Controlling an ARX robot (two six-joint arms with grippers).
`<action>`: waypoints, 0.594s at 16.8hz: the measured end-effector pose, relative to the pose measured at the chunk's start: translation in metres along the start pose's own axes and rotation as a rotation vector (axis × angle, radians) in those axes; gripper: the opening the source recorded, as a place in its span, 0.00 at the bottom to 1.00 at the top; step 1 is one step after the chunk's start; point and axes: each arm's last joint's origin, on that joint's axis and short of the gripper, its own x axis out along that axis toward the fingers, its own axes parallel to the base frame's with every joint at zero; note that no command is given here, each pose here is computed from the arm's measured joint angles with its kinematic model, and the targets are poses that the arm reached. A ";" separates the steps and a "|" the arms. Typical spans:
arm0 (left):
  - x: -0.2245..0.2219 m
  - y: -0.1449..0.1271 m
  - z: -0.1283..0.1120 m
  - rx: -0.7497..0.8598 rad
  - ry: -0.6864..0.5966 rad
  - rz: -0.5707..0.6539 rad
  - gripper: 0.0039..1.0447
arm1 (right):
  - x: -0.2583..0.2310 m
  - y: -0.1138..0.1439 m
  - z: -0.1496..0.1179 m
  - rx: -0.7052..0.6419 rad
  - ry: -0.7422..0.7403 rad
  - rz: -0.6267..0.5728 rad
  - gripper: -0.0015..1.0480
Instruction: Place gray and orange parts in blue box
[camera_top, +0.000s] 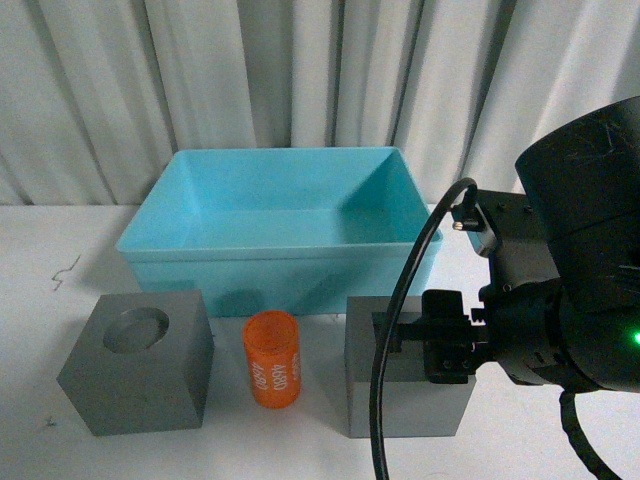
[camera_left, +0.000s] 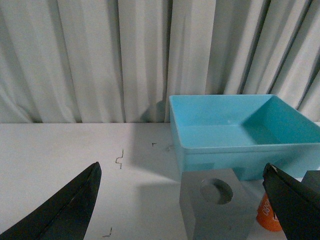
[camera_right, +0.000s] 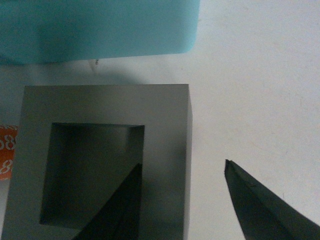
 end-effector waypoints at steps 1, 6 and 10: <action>0.000 0.000 0.000 0.000 0.000 0.000 0.94 | -0.001 0.000 0.000 0.000 -0.002 0.001 0.38; 0.000 0.000 0.000 0.000 0.000 0.000 0.94 | -0.041 -0.013 -0.006 -0.011 -0.029 -0.014 0.18; 0.000 0.000 0.000 0.000 0.000 0.000 0.94 | -0.135 -0.008 0.110 -0.044 -0.549 0.072 0.18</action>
